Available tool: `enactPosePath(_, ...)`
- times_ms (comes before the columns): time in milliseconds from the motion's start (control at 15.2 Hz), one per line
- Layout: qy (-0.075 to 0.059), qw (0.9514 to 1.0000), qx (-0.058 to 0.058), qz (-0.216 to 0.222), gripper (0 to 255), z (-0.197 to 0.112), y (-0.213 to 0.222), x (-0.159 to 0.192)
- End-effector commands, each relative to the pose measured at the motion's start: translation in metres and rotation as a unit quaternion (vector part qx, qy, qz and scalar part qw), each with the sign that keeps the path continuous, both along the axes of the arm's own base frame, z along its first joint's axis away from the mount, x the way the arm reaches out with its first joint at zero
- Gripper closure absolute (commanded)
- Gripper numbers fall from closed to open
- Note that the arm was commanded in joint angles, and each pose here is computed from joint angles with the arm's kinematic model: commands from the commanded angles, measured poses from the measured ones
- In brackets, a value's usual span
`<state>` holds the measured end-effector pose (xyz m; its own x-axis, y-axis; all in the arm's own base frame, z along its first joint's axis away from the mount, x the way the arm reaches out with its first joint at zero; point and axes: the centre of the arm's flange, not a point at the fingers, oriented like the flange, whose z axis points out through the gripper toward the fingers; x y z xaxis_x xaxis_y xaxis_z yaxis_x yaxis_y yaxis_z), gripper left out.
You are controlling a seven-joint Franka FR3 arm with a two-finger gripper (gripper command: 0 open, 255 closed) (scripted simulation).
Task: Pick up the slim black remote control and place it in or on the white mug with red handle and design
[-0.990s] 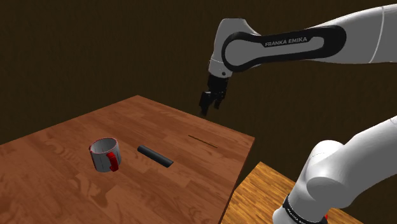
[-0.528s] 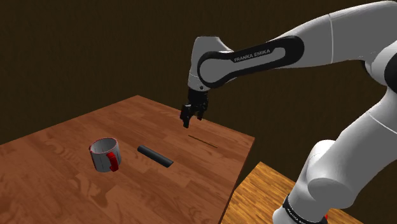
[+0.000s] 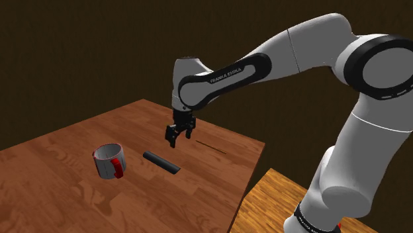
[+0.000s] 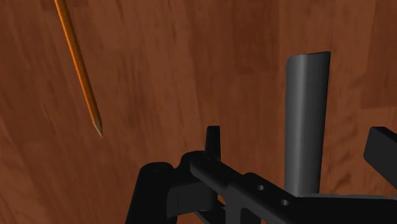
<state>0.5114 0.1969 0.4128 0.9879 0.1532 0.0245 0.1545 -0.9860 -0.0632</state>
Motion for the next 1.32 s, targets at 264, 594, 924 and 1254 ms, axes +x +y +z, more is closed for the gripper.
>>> enactPosePath(264,0.017,0.9998,0.006,0.010,0,-0.053,0.052,0.034)
enactPosePath(594,0.018,0.9998,0.006,0.011,0,-0.079,0.059,0.037)
enactPosePath(924,0.018,0.9998,0.006,0.011,0,-0.098,0.060,0.037)
enactPosePath(1254,0.018,0.9998,0.006,0.011,0,-0.098,0.060,0.037)
